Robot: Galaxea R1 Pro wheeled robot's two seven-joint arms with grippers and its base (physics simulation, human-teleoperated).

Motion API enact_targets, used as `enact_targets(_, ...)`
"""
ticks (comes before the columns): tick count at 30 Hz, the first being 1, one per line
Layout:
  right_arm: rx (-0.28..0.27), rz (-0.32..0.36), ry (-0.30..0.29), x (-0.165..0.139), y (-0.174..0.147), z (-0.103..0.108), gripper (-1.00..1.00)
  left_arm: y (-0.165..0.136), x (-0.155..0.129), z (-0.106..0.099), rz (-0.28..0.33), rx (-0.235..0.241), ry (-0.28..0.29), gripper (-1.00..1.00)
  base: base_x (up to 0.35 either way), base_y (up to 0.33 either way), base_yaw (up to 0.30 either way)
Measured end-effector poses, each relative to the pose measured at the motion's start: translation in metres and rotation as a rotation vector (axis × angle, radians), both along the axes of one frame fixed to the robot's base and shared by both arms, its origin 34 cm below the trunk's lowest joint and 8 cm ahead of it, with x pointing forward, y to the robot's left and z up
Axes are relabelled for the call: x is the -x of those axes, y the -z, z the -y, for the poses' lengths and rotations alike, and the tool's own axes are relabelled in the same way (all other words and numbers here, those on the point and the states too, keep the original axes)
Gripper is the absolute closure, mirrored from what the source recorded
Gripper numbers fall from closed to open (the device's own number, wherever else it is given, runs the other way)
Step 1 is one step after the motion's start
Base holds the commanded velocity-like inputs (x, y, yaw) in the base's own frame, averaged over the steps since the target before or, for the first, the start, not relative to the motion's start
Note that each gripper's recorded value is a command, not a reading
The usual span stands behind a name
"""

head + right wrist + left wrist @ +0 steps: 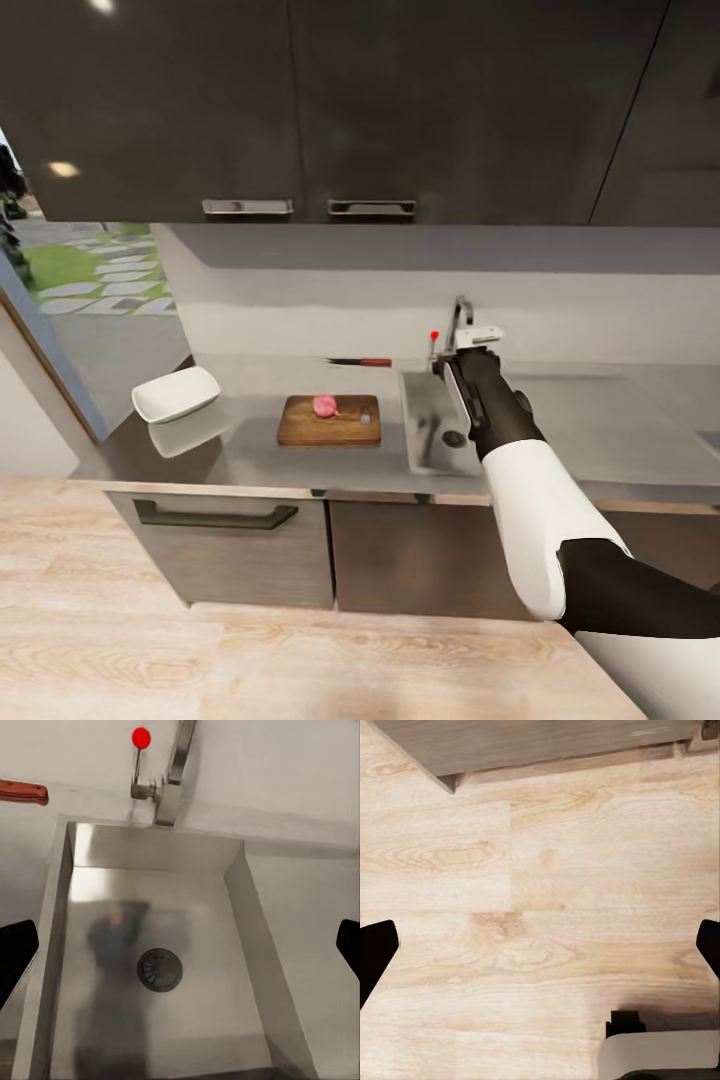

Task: In the kitchen, take the Vidalia onion out of the sink, dice it on the chopping board with the paring knife, put the diced onion into the bowl on the countertop, then place both the paring knife and the chopping board into the sink.

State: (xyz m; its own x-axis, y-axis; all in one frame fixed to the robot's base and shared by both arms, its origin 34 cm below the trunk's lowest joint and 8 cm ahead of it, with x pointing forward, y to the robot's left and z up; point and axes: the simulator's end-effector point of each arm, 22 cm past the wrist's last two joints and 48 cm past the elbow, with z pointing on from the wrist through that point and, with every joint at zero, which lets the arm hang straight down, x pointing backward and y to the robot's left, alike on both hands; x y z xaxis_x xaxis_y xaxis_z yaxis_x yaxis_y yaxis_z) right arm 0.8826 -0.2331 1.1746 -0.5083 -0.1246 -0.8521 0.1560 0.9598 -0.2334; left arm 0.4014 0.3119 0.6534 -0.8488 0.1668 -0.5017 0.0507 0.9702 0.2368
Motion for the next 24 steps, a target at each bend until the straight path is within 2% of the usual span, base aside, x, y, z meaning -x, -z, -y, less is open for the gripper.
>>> enact_targets(5, 0.000, -0.001, -0.002, 0.000, 0.001, 0.000, -1.00, 0.000, 0.000, -0.004, -0.001, -0.005, -0.001, -1.00, 0.331, 0.010, 0.000)
enact_targets(10, -0.004, 0.026, -0.006, -0.003, -0.003, -0.002, -1.00, 0.000, 0.001, -0.005, -0.002, -0.007, -0.002, -1.00, 0.330, 0.064, 0.000)
enact_targets(21, -0.055, -0.006, -0.105, -0.005, 0.012, -0.027, -1.00, -0.001, 0.002, -0.016, -0.005, -0.021, -0.006, -1.00, 0.327, 0.095, 0.000)
enact_targets(23, -0.064, -0.012, -0.121, -0.006, 0.015, -0.031, -1.00, 0.001, 0.006, -0.020, -0.028, -0.028, -0.009, -1.00, 0.192, 0.085, 0.000)
enact_targets(24, -0.075, -0.020, -0.141, -0.006, 0.018, -0.036, -1.00, 0.008, 0.018, -0.024, -0.092, -0.039, -0.015, -1.00, 0.096, 0.041, 0.000)
